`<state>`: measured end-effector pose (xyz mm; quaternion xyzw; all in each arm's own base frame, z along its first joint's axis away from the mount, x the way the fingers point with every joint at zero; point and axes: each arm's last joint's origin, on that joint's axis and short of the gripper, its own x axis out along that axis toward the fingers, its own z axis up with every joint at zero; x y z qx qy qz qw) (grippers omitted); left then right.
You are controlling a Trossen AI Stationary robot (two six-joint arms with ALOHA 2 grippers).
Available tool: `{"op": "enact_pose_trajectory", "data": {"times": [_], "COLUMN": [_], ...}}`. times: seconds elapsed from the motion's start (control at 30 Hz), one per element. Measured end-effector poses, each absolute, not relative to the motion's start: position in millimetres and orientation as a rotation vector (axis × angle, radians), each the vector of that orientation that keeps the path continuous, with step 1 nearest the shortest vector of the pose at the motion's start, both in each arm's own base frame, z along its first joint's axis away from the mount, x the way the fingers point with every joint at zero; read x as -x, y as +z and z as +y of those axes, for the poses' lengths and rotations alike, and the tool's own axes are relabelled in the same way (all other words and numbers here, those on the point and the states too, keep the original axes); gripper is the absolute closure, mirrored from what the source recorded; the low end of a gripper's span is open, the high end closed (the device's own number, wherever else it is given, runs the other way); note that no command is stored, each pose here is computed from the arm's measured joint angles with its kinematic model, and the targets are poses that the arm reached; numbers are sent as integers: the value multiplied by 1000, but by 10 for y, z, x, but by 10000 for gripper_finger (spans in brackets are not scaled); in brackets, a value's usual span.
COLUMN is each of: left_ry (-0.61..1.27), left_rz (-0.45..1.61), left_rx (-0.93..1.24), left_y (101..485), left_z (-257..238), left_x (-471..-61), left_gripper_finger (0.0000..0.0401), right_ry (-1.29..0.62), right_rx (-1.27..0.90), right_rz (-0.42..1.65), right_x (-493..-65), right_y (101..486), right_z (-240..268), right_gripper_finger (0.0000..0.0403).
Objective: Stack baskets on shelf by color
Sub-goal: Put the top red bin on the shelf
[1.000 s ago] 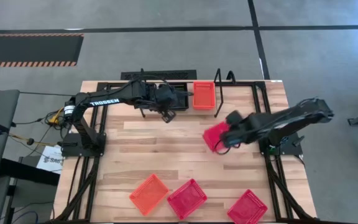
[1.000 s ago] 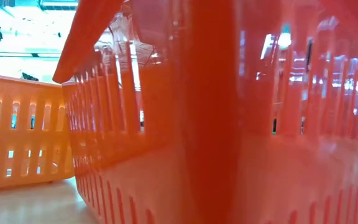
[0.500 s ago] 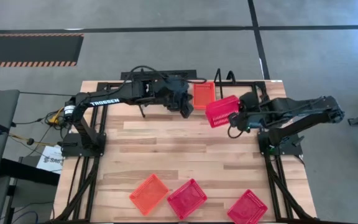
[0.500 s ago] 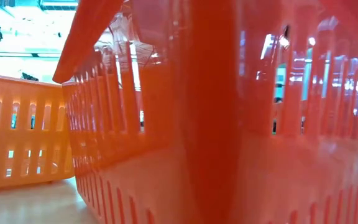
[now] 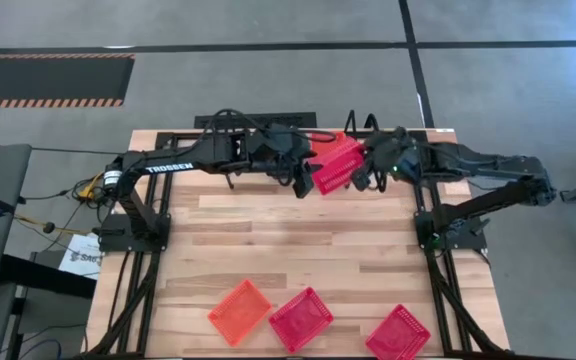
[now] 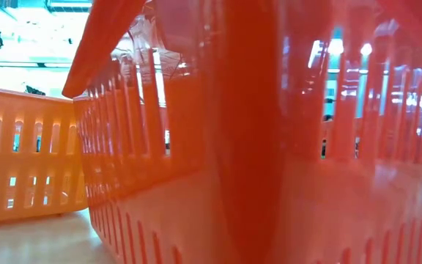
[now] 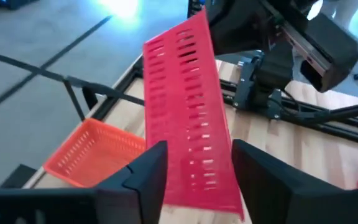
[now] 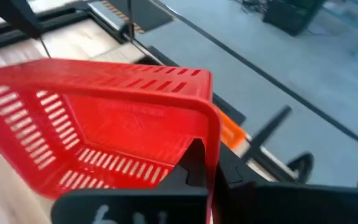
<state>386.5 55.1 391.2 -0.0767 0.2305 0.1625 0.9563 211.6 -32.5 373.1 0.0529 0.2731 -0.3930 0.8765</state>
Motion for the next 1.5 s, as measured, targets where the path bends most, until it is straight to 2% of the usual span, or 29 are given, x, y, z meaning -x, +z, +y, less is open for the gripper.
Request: {"op": "enact_pose_trajectory", "data": {"times": [0.27,0.47,0.57,0.7,0.8,0.93,1.07,1.27,1.4,1.5], "left_ry": [406,447,449,451,484,498,516,593,704,809], "left_rz": [481,578,596,622,613,574,556,645,679,691], "left_rx": [65,-30,-49,-73,-86,-85,-108,-112,-2,141], "left_y": [3824,3640,3606,3595,3635,3757,3836,3772,3713,3713], "left_z": [617,690,682,686,681,684,705,750,773,875], "left_x": [-3954,-4018,-4035,-4023,-4014,-4009,-4009,-3945,-3881,-3751], "left_gripper_finger": [218,226,269,374,394,400,401,401,401,401], "right_ry": [-710,-674,-668,-622,-566,-519,-494,-489,-508,-514], "right_rx": [-105,-115,-125,-129,-140,-101,-112,-30,-2,-8], "right_rz": [533,620,638,641,586,508,431,383,347,315], "right_x": [-2402,-2560,-2562,-2508,-2406,-2272,-2170,-2095,-2051,-1931], "right_y": [3693,3524,3502,3549,3730,3973,4202,4457,4610,4762], "right_z": [-423,-419,-399,-344,-273,-185,-164,-172,-190,-198], "right_gripper_finger": [400,400,400,400,399,391,348,241,179,158]}}
